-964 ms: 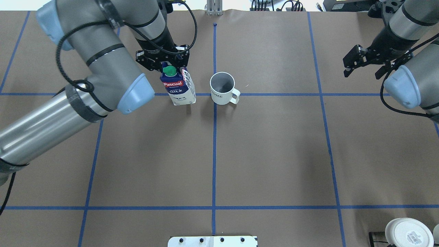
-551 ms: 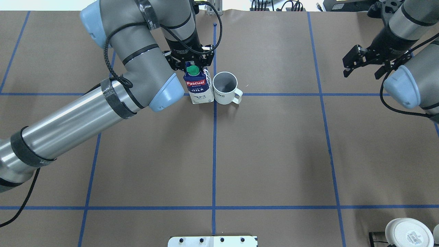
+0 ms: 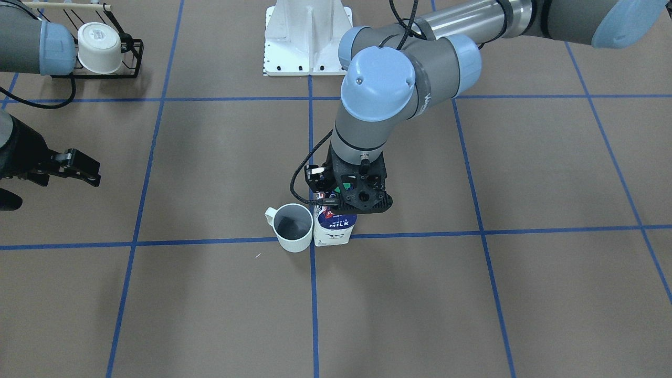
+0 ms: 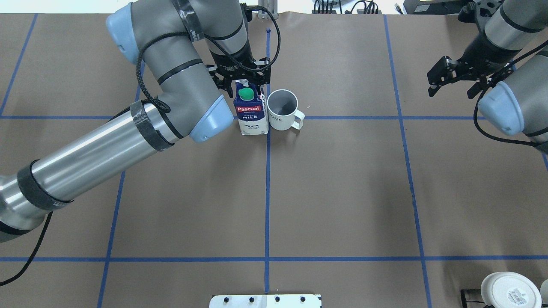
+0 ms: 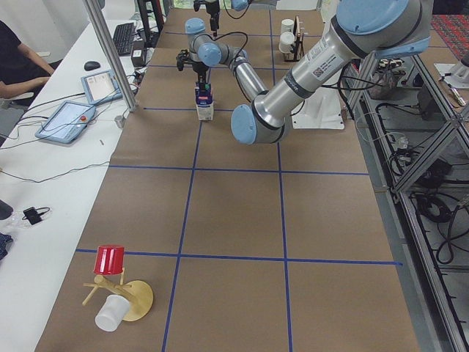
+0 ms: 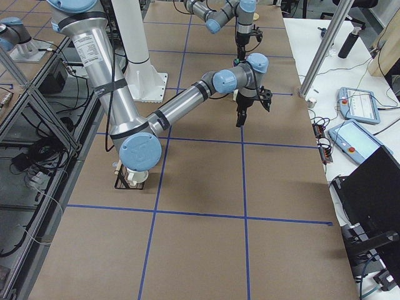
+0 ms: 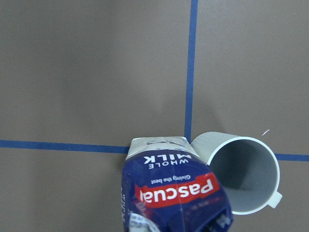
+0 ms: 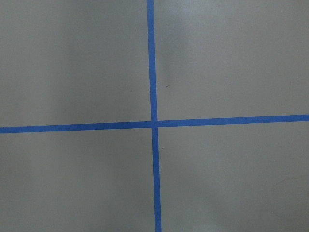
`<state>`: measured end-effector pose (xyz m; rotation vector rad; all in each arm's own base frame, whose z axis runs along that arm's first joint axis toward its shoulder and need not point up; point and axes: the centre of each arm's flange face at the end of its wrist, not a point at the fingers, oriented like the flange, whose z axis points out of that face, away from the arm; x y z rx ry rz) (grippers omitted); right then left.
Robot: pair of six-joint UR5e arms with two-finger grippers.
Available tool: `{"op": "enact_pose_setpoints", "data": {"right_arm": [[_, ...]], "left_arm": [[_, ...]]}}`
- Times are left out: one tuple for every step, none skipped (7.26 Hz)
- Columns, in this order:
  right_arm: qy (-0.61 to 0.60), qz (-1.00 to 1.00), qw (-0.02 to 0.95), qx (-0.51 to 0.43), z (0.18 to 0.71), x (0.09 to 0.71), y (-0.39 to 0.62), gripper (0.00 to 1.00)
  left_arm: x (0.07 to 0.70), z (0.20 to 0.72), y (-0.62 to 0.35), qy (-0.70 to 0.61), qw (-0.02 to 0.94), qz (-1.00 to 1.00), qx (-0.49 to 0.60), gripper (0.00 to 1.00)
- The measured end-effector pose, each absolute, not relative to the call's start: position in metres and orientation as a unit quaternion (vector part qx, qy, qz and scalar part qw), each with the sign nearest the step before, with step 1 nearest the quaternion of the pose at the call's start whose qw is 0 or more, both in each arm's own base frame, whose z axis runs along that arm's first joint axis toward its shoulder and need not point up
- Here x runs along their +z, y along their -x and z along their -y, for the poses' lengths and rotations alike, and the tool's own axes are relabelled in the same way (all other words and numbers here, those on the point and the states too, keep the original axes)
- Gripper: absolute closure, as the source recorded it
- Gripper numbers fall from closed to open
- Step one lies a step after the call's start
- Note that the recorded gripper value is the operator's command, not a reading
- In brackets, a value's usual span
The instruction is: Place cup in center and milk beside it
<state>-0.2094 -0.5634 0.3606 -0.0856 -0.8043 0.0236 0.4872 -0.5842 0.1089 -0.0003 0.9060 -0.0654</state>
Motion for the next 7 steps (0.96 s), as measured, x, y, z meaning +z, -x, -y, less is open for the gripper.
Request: {"op": "enact_pose_setpoints", "data": {"right_arm": [[0.042,0.391,0.919,0.011,0.563,0.361,0.210,0.00],[0.044,0.390,0.920,0.012,0.563,0.363,0.211,0.00],[0.048,0.387,0.921,0.015,0.563,0.368,0.213,0.00],[0.049,0.385,0.921,0.016,0.565,0.374,0.214,0.00],[0.043,0.386,0.921,0.015,0.567,0.384,0.213,0.00],[0.031,0.389,0.921,0.012,0.567,0.397,0.208,0.00],[0.018,0.391,0.920,0.014,0.566,0.414,0.193,0.00]], "left_arm": [[0.108,0.583,-0.482,-0.013,0.899,-0.438,-0.023,0.01],[0.111,0.580,-0.465,-0.032,0.897,-0.441,-0.007,0.01],[0.131,0.577,-0.433,-0.049,0.895,-0.443,0.000,0.01],[0.166,0.576,-0.388,-0.069,0.896,-0.438,0.009,0.01],[0.212,0.572,-0.340,-0.088,0.901,-0.424,0.026,0.01],[0.265,0.569,-0.291,-0.091,0.908,-0.408,0.036,0.01],[0.315,0.569,-0.236,-0.084,0.911,-0.401,0.046,0.01]]}}
